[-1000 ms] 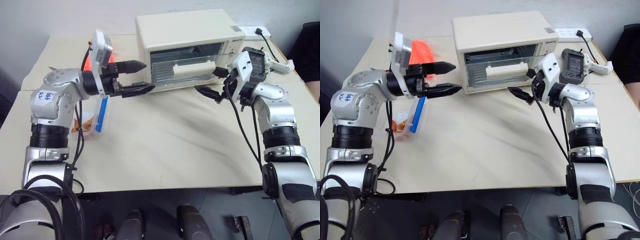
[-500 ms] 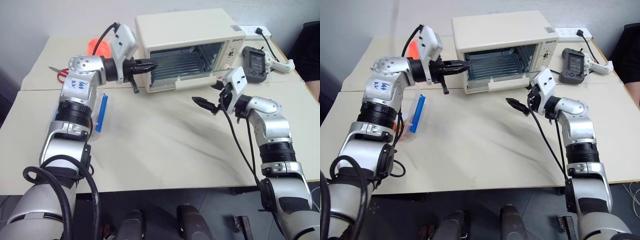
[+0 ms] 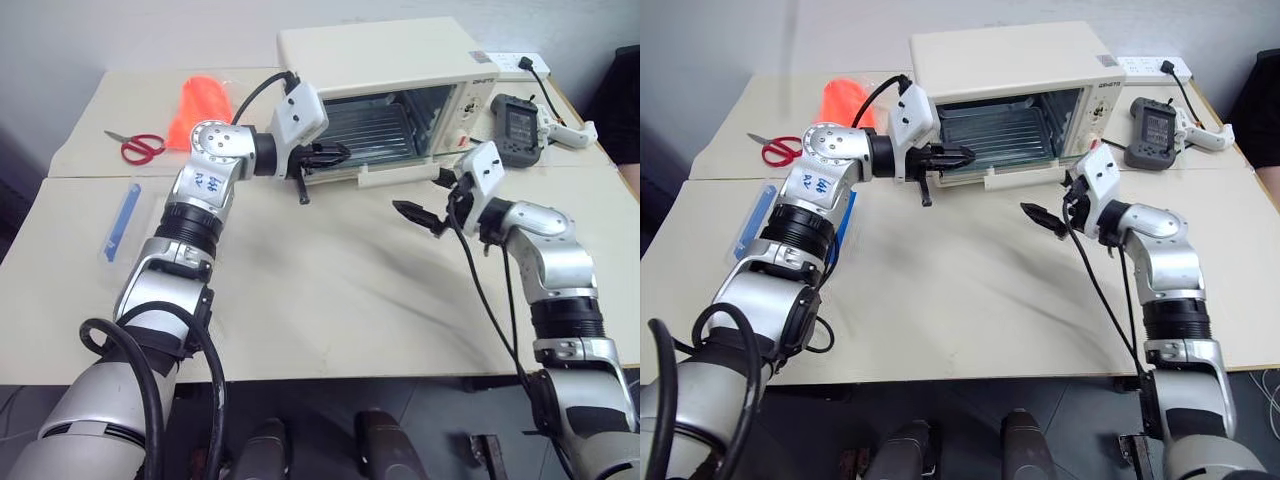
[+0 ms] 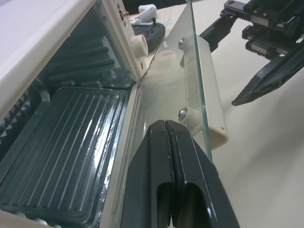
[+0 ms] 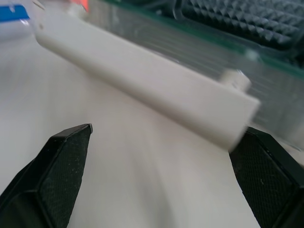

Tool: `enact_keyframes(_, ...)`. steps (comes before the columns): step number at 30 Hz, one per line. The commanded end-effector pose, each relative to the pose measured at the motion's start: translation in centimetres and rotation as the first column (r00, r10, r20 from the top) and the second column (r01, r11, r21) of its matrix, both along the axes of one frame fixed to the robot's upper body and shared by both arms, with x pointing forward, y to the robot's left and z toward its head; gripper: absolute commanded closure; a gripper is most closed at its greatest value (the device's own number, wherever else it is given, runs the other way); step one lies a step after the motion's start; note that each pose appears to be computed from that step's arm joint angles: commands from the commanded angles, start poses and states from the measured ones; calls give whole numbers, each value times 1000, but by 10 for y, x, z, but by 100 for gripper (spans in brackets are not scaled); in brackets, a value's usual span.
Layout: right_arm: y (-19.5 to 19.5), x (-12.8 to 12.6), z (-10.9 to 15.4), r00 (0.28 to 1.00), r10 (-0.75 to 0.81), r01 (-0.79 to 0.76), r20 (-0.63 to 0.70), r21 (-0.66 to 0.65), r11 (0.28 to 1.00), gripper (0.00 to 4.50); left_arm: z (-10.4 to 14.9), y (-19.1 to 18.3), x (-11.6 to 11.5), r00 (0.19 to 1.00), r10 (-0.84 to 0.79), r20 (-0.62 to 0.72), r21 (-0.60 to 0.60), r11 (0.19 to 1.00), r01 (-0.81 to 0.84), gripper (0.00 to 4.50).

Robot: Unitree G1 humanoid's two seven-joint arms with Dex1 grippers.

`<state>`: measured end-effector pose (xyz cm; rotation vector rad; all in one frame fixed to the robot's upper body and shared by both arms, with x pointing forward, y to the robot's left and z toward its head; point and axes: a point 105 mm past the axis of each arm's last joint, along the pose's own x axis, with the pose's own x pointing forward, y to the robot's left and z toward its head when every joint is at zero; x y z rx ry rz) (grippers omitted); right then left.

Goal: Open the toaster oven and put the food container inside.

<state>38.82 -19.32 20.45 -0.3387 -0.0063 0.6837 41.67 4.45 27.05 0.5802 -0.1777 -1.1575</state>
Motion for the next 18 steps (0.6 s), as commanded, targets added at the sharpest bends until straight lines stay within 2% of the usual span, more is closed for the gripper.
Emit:
enact_keyframes(1,-22,-25,22,999,-25,26,46,-22,999,0,3,-6,-6,999,-35,24,6,999,35,448)
enact_keyframes(9,-26,-99,29,996,81,-84,-42,-92,992,0,-45,-19,-18,990,-96,-99,117,987,107,448)
enact_keyframes(15,-22,-116,46,998,58,-59,-11,-57,997,0,-83,-31,-11,980,-17,-199,185,981,54,448)
enact_keyframes(18,-18,-120,51,998,59,-59,-1,-49,997,0,-89,-34,-5,980,33,-196,193,981,6,448)
